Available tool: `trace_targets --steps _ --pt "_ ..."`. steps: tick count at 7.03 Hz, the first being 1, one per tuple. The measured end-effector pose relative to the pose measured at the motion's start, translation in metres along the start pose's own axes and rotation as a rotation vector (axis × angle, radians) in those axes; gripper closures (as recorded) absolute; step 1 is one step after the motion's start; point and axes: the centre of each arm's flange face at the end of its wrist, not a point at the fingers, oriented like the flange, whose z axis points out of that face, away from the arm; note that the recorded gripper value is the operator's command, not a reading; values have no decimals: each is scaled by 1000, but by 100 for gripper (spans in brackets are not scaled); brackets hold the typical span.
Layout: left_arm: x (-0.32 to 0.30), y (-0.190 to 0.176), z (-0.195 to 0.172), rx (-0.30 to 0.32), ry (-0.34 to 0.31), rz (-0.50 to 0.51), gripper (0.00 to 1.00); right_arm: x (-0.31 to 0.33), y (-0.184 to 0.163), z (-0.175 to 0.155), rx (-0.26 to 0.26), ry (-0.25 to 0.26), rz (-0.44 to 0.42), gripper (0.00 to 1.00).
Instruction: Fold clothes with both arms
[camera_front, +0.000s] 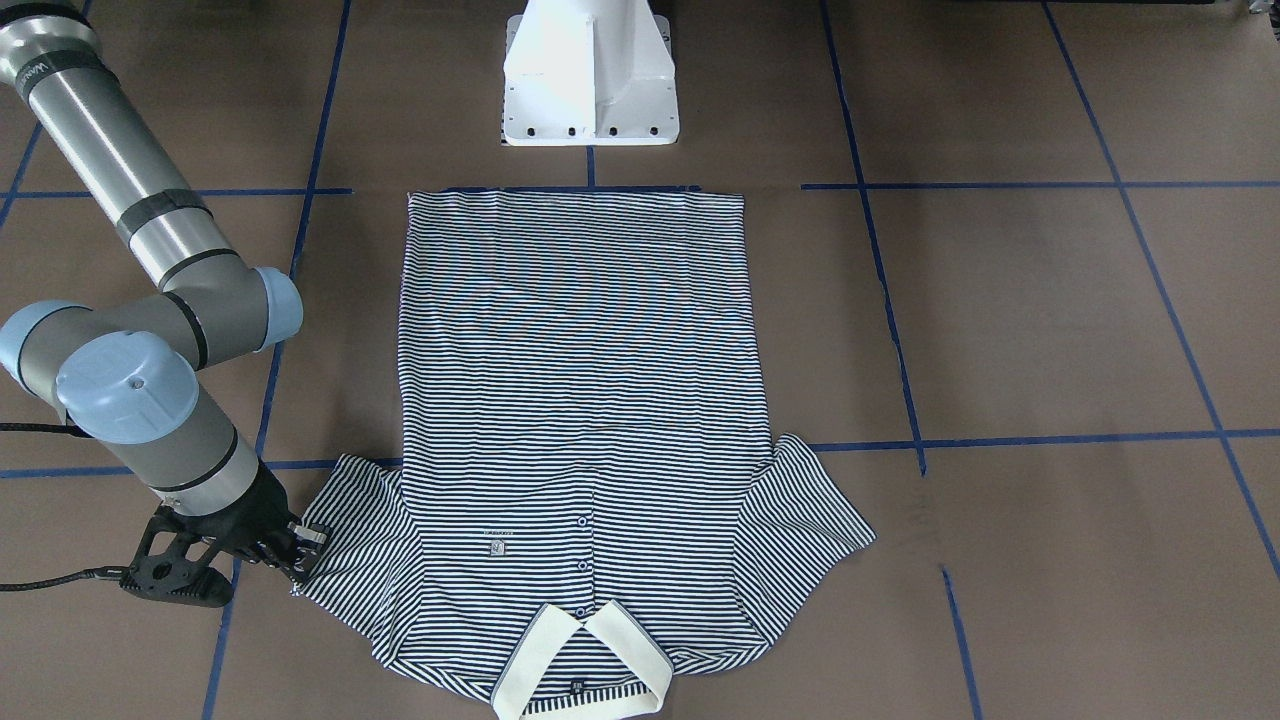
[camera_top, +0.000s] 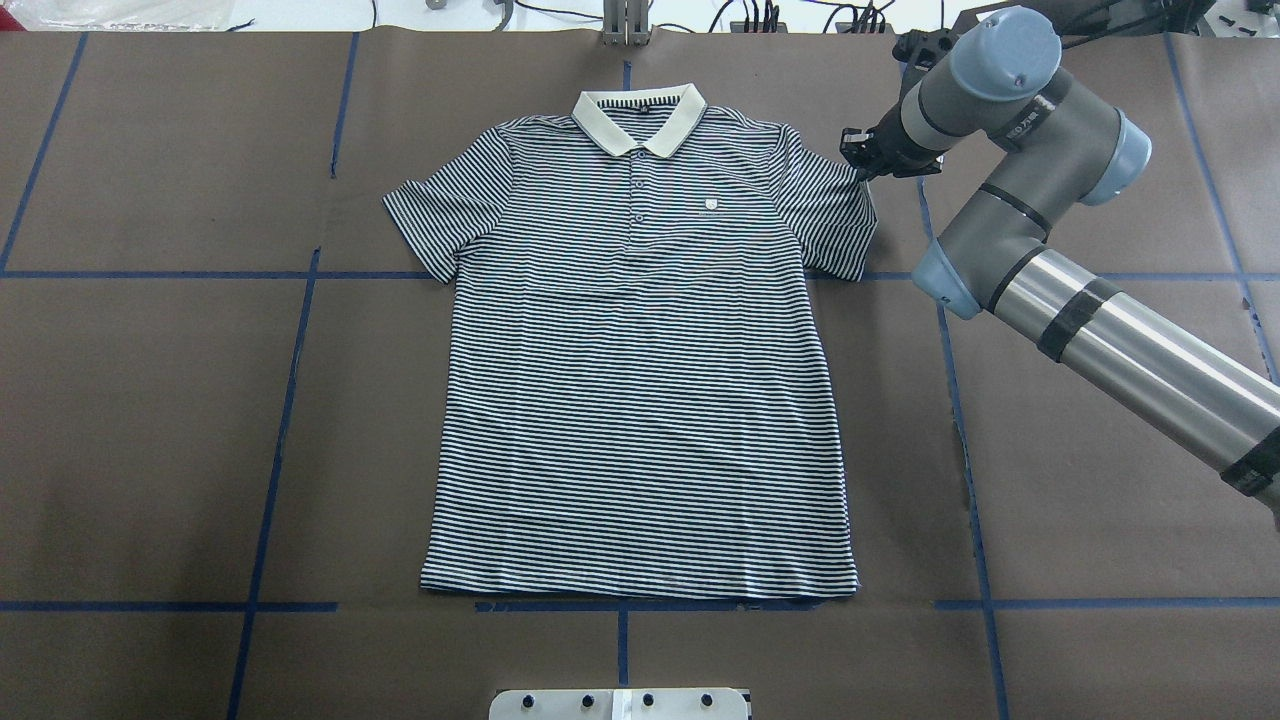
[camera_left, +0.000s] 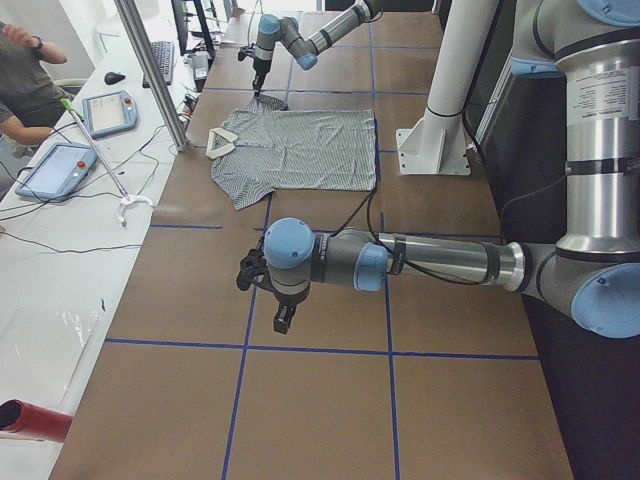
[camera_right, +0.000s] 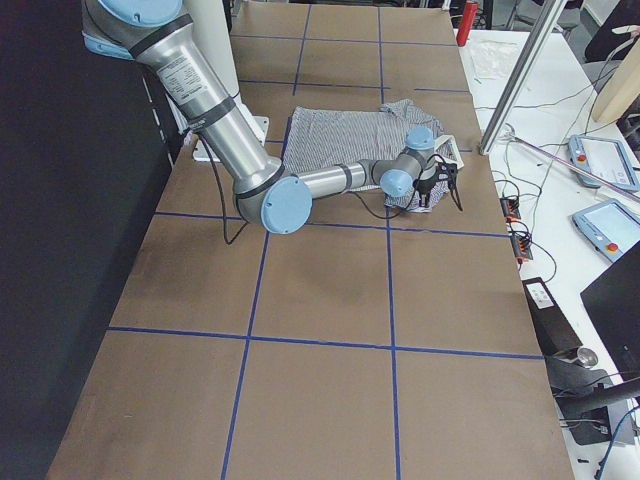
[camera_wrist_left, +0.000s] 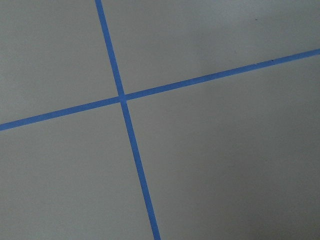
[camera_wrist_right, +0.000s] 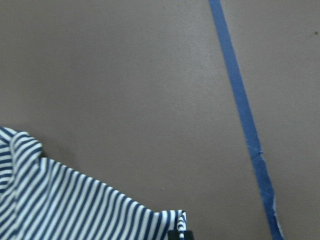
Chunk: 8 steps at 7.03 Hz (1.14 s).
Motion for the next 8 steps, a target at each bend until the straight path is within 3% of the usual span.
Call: trace_targets --steps 2,5,6,8 --pt "0 1 0 0 0 0 0 -78 36 0 1 -56 66 100" --pt "0 4 0 -1 1 -3 0 -144 26 20 56 -15 94 100" --pt "1 5 -1 0 1 -1 0 -152 22 23 72 -2 97 1" --pt "10 3 -4 16 48 7 0 -161 24 25 87 2 92 0"
